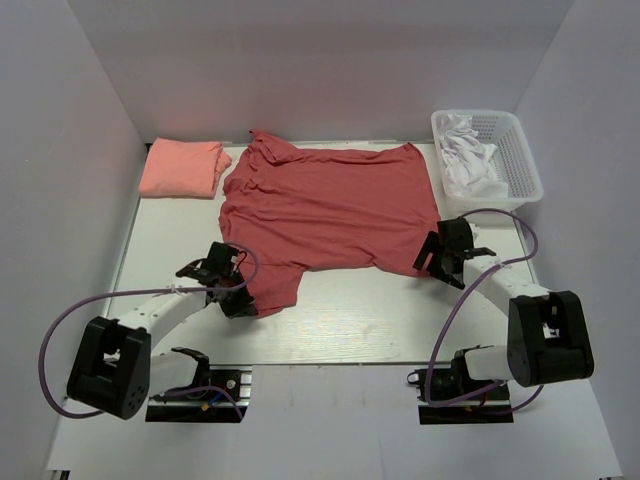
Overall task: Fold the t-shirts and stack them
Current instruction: Flatten out the tshirt, then grap the side of the flattened tshirt closest away from the robot with both arms
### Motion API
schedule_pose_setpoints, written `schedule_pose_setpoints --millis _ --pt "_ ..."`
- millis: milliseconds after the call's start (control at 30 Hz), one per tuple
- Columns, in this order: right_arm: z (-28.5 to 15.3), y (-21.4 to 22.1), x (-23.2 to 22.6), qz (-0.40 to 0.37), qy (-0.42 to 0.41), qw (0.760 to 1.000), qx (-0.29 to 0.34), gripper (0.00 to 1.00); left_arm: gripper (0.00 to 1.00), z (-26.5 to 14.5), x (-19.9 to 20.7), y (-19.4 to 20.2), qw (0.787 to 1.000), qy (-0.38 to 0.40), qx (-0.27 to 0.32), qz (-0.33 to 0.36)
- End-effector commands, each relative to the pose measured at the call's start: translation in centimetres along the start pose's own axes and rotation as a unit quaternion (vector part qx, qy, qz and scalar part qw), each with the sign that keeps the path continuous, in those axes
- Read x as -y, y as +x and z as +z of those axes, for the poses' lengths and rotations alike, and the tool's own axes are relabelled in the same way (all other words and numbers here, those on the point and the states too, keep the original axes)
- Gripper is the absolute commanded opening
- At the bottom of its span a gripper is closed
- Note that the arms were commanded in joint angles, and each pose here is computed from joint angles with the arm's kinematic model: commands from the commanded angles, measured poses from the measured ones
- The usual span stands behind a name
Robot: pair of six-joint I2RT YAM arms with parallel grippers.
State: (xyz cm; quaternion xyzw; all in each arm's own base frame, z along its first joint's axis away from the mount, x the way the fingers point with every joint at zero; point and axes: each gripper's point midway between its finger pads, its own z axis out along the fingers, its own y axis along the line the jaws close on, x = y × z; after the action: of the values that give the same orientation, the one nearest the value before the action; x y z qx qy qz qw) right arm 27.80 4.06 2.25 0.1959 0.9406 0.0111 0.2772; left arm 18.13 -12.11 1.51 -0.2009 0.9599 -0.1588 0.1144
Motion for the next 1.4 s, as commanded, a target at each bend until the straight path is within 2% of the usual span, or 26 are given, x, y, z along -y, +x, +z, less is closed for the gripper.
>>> schedule_pose_setpoints --millis 0,33,67,100,133,233,367,433,500,533,567,667,733,1033,1200,1367 --pt "-0.2 -2.2 -0.2 0.021 -0.003 0.999 0.036 0.87 0.0 -0.5 0.0 -0.2 1.0 -0.001 0.01 0.011" --pt "-0.2 -2.4 -0.4 0.018 -0.007 0.999 0.039 0.87 0.0 -0.6 0.0 -0.1 1.0 -0.001 0.011 0.011" --pt "-0.1 -2.2 -0.3 0.017 -0.004 0.999 0.033 0.82 0.0 -0.7 0.0 0.0 1.0 0.002 0.007 0.016" --pt "-0.2 -2.4 -0.5 0.017 -0.007 0.999 0.034 0.82 0.0 -0.7 0.0 0.3 1.0 0.003 0.001 0.015" --pt "0.2 -1.9 -0.4 0.015 -0.003 1.0 0.022 0.77 0.0 -0.9 0.1 0.2 1.0 0.006 0.005 0.016" --pt "0.7 -0.8 -0.6 0.007 -0.013 1.0 0.001 0.71 0.0 -1.1 0.0 0.7 1.0 0.005 -0.005 0.015" --pt "1.4 0.8 0.2 0.005 -0.001 1.0 -0.022 0.69 0.0 -1.7 0.2 1.1 1.0 0.017 -0.011 0.015" --pt "1.6 1.1 0.6 0.003 0.011 1.0 -0.024 0.6 0.0 -2.2 -0.1 1.6 1.0 0.008 -0.02 0.013" --pt "1.7 0.9 0.9 0.003 0.019 1.0 -0.017 0.56 0.0 -2.7 0.0 1.9 1.0 0.008 -0.03 0.006" --pt "1.8 0.9 0.9 0.004 0.019 1.0 -0.017 0.49 0.0 -2.8 -0.2 2.5 0.999 0.003 -0.042 -0.001" --pt "2.0 1.2 0.9 0.002 0.02 1.0 -0.022 0.33 0.0 -2.9 -0.4 2.7 0.999 -0.001 -0.047 -0.002" --pt "2.0 1.6 0.6 0.004 0.012 0.999 -0.035 0.09 0.0 -3.2 -0.8 3.6 0.998 -0.011 -0.067 -0.02" --pt "1.7 2.3 0.3 0.004 -0.003 0.999 -0.043 0.02 0.0 -3.7 -1.5 4.2 0.996 -0.03 -0.076 -0.03" --pt "-1.7 4.9 2.9 -0.01 0.03 0.996 -0.087 0.0 0.0 -6.5 -1.9 4.4 0.997 -0.038 -0.059 -0.032" --pt "-3.0 7.3 4.0 -0.019 0.039 0.991 -0.127 0.0 0.0 -7.6 -1.7 6.1 0.996 -0.015 -0.082 -0.034" --pt "-3.7 6.7 2.4 -0.013 -0.016 0.994 -0.103 0.0 0.0 -8.3 -1.2 6.7 0.996 0.013 -0.09 -0.015"
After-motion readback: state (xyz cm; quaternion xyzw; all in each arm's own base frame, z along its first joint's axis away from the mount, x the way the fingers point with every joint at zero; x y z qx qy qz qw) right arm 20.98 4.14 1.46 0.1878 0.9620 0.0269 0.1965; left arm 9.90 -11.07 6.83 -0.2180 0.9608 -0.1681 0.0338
